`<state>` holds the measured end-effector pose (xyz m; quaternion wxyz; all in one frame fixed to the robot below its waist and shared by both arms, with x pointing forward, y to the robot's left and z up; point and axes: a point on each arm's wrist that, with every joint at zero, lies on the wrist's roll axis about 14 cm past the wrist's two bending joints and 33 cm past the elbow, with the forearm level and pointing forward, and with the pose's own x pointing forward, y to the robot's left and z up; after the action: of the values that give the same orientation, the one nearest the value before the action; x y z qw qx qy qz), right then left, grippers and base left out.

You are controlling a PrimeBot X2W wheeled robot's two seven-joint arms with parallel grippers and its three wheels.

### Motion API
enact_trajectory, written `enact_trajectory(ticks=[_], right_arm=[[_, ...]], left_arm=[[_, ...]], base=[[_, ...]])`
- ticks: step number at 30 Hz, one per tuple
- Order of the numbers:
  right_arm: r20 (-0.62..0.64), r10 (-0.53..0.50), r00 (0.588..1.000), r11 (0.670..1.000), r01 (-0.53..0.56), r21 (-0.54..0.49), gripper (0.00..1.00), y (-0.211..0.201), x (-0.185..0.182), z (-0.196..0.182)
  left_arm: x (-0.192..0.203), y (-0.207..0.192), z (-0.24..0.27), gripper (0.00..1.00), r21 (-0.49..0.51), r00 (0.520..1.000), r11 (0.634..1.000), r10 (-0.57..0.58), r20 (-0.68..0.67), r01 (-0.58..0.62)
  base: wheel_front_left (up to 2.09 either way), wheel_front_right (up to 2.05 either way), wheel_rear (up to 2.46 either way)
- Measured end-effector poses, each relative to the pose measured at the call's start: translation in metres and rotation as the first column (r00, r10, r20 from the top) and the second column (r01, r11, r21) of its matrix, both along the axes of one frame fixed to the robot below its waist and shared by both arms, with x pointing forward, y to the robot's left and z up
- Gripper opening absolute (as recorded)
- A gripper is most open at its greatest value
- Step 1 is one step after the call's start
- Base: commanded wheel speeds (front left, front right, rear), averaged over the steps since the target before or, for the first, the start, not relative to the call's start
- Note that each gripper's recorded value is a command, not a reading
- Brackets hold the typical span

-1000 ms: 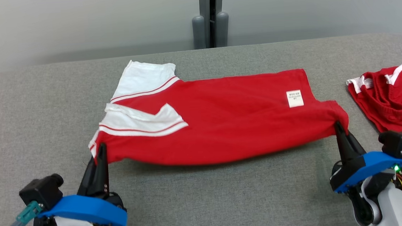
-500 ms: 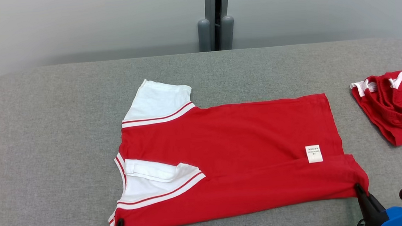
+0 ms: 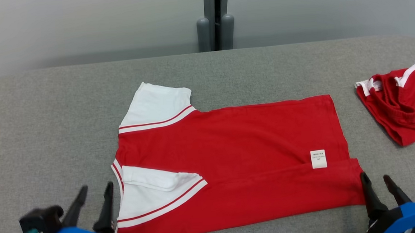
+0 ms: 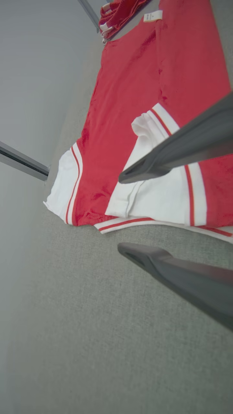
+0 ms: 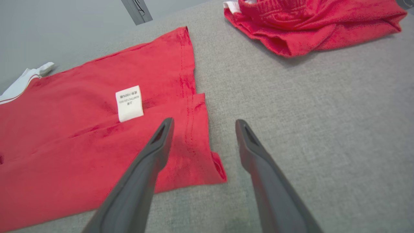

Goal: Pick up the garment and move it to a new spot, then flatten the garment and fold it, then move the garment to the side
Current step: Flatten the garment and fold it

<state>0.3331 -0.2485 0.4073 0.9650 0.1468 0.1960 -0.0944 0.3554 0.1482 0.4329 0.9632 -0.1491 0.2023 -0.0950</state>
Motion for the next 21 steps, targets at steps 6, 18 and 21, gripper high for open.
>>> enact_trajectory(ticks=[6,18,21], right_arm=[[0.101,0.05,0.994,0.997,-0.043,-0.07,1.0,0.005,0.04,0.034],[0.09,0.17,0.981,0.973,-0.152,-0.176,1.0,0.022,0.106,0.042],[0.074,0.176,0.982,0.967,-0.158,-0.199,1.0,0.018,0.117,0.037]], left_arm=[[0.083,-0.006,0.067,1.0,0.164,0.967,0.978,-0.161,0.198,0.129],[0.223,-0.034,0.03,1.0,0.337,0.937,0.879,-0.349,-0.026,0.337],[0.239,-0.04,-0.011,1.0,0.326,0.921,0.861,-0.359,-0.151,0.39]], base=[[0.0,0.0,0.0],[0.0,0.0,0.0],[0.0,0.0,0.0]])
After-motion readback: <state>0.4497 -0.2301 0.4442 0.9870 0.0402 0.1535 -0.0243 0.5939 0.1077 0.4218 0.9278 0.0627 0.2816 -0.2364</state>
